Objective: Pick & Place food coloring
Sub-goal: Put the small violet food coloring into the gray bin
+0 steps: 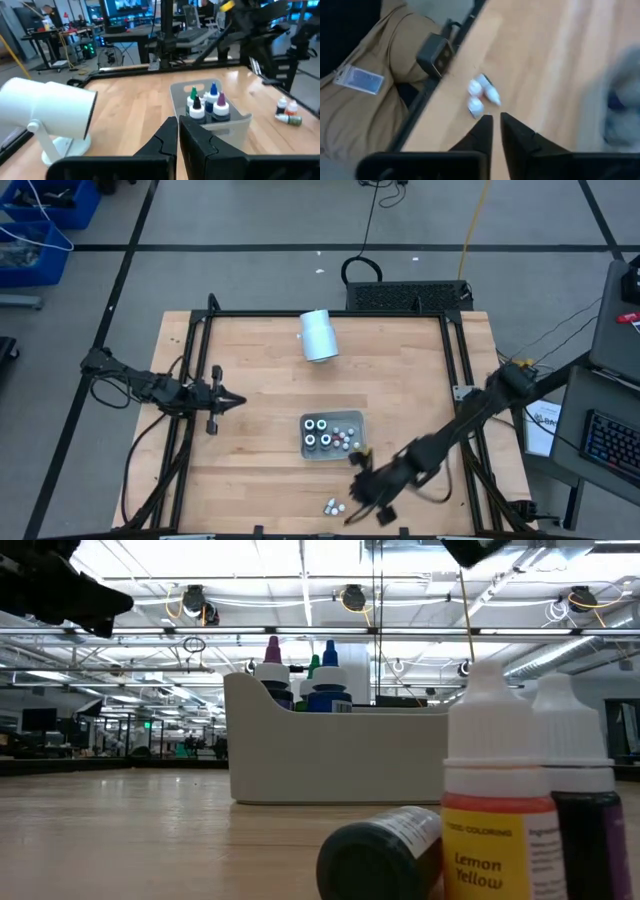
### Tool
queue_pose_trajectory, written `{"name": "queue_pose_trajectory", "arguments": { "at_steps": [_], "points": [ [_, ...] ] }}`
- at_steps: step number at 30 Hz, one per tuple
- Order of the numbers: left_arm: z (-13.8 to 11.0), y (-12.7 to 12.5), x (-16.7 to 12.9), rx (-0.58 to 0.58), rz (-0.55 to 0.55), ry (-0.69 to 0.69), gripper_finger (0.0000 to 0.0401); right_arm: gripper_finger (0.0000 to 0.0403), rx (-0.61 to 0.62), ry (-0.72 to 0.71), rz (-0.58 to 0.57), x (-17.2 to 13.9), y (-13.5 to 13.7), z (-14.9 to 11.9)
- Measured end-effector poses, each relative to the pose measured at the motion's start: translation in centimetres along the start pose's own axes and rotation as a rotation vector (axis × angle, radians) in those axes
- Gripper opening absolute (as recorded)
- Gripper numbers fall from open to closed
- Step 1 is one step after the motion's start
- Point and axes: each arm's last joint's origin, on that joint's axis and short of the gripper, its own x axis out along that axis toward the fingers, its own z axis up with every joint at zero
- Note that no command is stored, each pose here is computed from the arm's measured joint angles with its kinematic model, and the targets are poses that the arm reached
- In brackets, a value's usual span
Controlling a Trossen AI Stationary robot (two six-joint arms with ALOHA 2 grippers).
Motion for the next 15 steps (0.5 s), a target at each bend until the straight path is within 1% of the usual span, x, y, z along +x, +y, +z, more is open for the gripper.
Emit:
{"name": "queue_pose_trajectory", "arguments": {
  "at_steps": [2,5,10,12,15],
  "points": [
    [0.0,-0.1,0.1,0.014,-0.009,0.002,0.0026,0.0056,-0.039,0.008,0.007,1.4,0.9,1.1],
    [0.2,-0.1,0.2,0.042,-0.008,-0.017,0.0026,0.0102,-0.070,0.004,0.010,3.2,1.6,2.0],
    [0.5,-0.1,0.1,0.038,-0.005,-0.048,0.0026,0.0175,-0.045,0.030,0.001,5.5,1.6,1.2],
    [0.7,-0.1,0.1,0.032,-0.004,-0.061,0.0026,0.0195,-0.038,0.036,-0.002,5.9,1.6,0.9],
    [0.9,0.0,0.1,0.028,-0.003,-0.080,0.0026,0.0213,-0.020,0.046,-0.006,6.6,1.6,0.6]
  ]
}}
